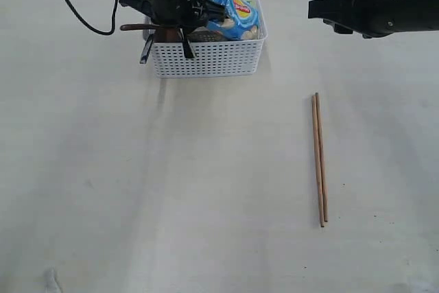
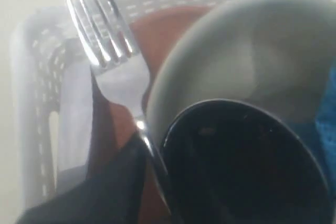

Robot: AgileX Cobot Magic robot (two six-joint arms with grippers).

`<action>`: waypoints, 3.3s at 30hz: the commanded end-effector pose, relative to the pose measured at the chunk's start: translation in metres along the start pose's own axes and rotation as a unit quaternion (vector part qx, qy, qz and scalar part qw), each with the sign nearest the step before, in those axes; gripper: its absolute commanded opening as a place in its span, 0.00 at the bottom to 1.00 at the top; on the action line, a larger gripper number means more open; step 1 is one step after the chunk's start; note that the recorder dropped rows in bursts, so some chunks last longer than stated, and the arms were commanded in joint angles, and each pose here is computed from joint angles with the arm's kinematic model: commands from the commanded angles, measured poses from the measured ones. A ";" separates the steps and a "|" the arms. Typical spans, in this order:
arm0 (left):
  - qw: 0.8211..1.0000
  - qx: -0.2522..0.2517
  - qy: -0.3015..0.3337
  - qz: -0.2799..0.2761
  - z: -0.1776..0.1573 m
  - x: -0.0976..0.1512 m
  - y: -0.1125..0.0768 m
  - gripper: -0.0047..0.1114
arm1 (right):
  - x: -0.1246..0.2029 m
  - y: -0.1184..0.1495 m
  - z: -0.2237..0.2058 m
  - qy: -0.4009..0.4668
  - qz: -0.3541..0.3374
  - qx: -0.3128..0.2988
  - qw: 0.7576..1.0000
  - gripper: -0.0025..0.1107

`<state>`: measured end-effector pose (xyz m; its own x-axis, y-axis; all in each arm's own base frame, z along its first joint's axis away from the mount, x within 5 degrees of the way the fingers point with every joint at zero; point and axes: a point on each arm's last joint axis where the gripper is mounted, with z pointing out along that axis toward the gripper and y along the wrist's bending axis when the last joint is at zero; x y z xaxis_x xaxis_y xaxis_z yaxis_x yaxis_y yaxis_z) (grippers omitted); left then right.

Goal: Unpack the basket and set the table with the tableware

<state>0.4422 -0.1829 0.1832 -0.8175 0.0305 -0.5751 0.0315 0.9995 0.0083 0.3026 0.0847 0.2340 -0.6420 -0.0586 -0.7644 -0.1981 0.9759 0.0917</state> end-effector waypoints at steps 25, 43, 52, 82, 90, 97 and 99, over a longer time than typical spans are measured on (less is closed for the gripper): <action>0.999 -0.025 0.015 0.030 -0.019 -0.004 0.007 0.04 | -0.001 -0.001 -0.010 0.014 -0.057 0.005 0.998 0.41; 0.999 -0.024 0.018 0.024 -0.019 -0.003 0.007 0.04 | -0.004 -0.001 -0.016 0.005 -0.069 0.006 0.998 0.41; 0.999 -0.018 0.023 0.031 -0.018 -0.002 0.006 0.33 | -0.004 -0.001 -0.016 0.005 -0.068 0.006 0.998 0.41; 0.998 -0.025 0.054 0.015 -0.018 0.004 0.007 0.17 | -0.005 -0.001 -0.016 0.001 -0.064 0.006 0.998 0.41; 0.998 -0.025 0.054 0.015 -0.018 0.004 0.007 0.08 | -0.005 -0.001 -0.016 -0.002 -0.064 0.005 0.998 0.41; 0.998 -0.025 0.052 0.017 -0.018 0.003 0.007 0.04 | -0.006 -0.001 -0.016 -0.003 -0.064 0.005 0.998 0.41; 0.998 -0.026 0.047 0.020 -0.018 0.002 0.007 0.04 | -0.006 -0.001 -0.016 -0.004 -0.064 0.005 0.998 0.41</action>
<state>0.4304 -0.1766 0.1954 -0.8693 0.0676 -0.4896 0.0385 0.9968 0.0694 0.2936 0.0815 0.2451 -0.6233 -0.1765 -0.7618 -0.2675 0.9635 -0.0043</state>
